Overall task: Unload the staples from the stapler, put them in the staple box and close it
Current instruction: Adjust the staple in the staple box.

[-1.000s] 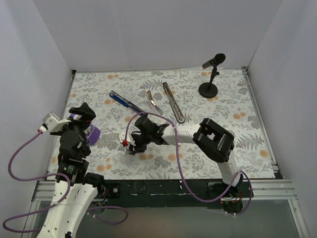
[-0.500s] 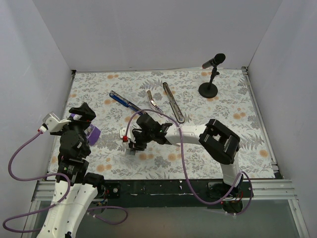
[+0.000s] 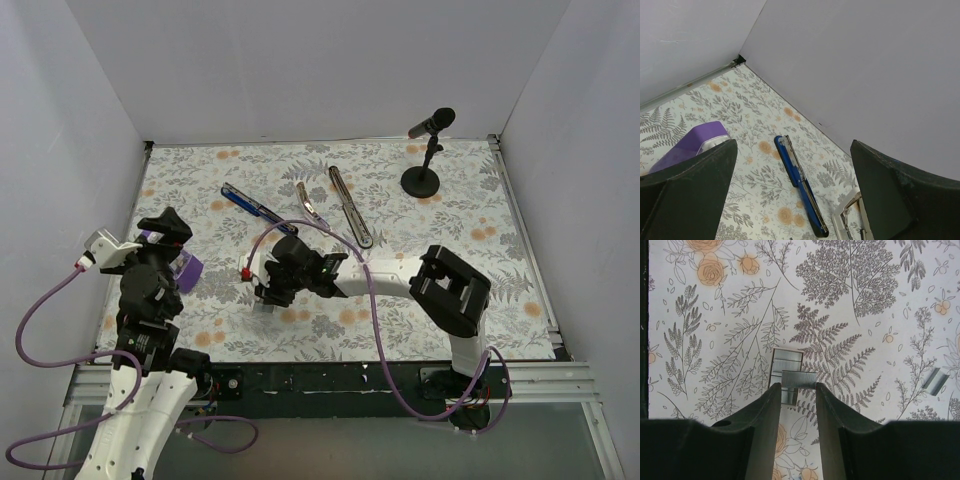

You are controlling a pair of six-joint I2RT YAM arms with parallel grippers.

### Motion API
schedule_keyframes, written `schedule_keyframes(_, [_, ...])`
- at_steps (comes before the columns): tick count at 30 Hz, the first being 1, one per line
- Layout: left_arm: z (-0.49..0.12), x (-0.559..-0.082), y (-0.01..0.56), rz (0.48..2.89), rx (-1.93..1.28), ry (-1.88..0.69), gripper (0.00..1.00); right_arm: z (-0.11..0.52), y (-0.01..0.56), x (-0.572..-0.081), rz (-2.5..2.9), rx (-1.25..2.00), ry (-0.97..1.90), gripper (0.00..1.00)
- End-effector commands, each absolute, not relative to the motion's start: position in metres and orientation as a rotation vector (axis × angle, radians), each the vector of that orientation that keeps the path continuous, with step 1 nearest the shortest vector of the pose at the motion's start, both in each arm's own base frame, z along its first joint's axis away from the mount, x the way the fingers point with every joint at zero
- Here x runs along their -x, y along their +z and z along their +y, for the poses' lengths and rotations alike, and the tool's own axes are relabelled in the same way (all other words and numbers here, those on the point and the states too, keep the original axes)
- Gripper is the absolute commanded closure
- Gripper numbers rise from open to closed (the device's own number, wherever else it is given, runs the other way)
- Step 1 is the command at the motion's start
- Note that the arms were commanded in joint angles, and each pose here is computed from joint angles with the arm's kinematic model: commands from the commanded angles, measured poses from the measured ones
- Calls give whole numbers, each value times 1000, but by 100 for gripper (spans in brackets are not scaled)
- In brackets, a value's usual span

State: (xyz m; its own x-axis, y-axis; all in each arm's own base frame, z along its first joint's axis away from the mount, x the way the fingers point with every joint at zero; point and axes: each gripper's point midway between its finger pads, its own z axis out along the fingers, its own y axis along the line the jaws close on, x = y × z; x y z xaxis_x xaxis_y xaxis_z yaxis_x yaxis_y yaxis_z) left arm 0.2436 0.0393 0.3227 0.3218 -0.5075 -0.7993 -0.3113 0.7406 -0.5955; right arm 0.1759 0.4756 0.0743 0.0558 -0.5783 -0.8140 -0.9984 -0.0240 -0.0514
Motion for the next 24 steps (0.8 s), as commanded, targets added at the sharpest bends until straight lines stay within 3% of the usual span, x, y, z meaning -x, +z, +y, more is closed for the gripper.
schedule_keyframes(1, [46, -238, 323, 1254, 801, -126, 2, 471, 76, -171, 1656, 1641, 792, 59])
schedule_keyframes(24, [46, -239, 322, 1256, 805, -121, 2, 475, 59, -161, 1742, 1693, 731, 59])
